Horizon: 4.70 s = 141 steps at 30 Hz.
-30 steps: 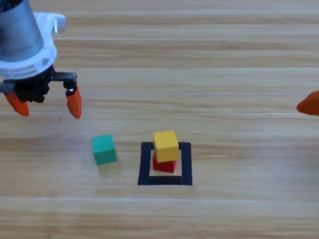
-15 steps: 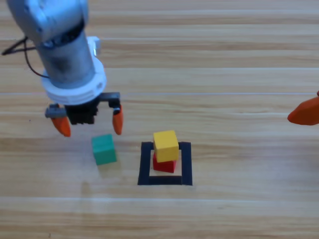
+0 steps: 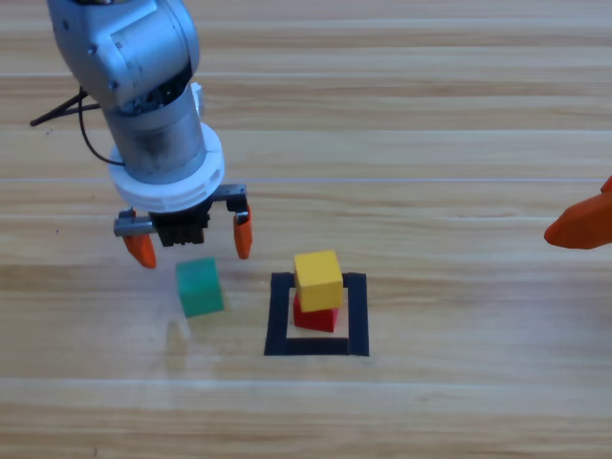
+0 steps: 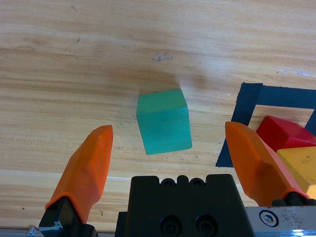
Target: Stack the blocks in the rectangular block: red at the bottom, yellow in the middle, green on top
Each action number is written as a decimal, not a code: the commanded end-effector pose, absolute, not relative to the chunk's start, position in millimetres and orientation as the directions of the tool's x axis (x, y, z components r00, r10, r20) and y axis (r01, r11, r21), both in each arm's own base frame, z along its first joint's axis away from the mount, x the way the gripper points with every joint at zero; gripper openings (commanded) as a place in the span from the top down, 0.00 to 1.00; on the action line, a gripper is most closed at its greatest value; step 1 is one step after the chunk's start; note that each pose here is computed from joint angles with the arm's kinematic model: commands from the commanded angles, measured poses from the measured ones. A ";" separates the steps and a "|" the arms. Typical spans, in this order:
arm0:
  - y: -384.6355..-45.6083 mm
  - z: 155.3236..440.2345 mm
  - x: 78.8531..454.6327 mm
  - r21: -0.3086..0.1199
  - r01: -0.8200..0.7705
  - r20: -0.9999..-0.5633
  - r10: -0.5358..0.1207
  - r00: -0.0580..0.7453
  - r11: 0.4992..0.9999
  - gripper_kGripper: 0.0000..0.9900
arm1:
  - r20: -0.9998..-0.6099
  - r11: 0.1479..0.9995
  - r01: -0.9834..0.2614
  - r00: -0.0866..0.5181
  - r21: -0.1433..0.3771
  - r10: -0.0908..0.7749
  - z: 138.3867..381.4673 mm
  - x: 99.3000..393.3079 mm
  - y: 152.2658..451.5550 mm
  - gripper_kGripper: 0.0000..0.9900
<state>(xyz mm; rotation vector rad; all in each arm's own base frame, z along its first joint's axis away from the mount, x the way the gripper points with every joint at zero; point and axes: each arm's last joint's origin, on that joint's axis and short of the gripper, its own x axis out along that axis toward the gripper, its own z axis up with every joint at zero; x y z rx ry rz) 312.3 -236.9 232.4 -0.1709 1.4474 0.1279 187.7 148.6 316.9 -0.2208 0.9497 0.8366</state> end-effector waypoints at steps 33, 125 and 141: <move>-242.2 157.9 312.6 0.033 -0.222 -0.999 0.038 0.016 0.974 0.64 | -0.857 0.719 -0.671 0.252 0.180 0.450 288.1 204.8 153.3 0.00; -370.4 270.9 282.1 0.025 -0.003 -0.995 0.025 0.094 1.000 0.88 | -0.883 0.730 -0.665 0.235 0.158 0.406 275.0 204.2 151.2 0.00; -369.8 266.4 283.8 0.048 0.004 -0.993 0.047 0.104 0.999 0.88 | -0.883 0.727 -0.668 0.232 0.160 0.407 274.6 203.9 151.2 0.00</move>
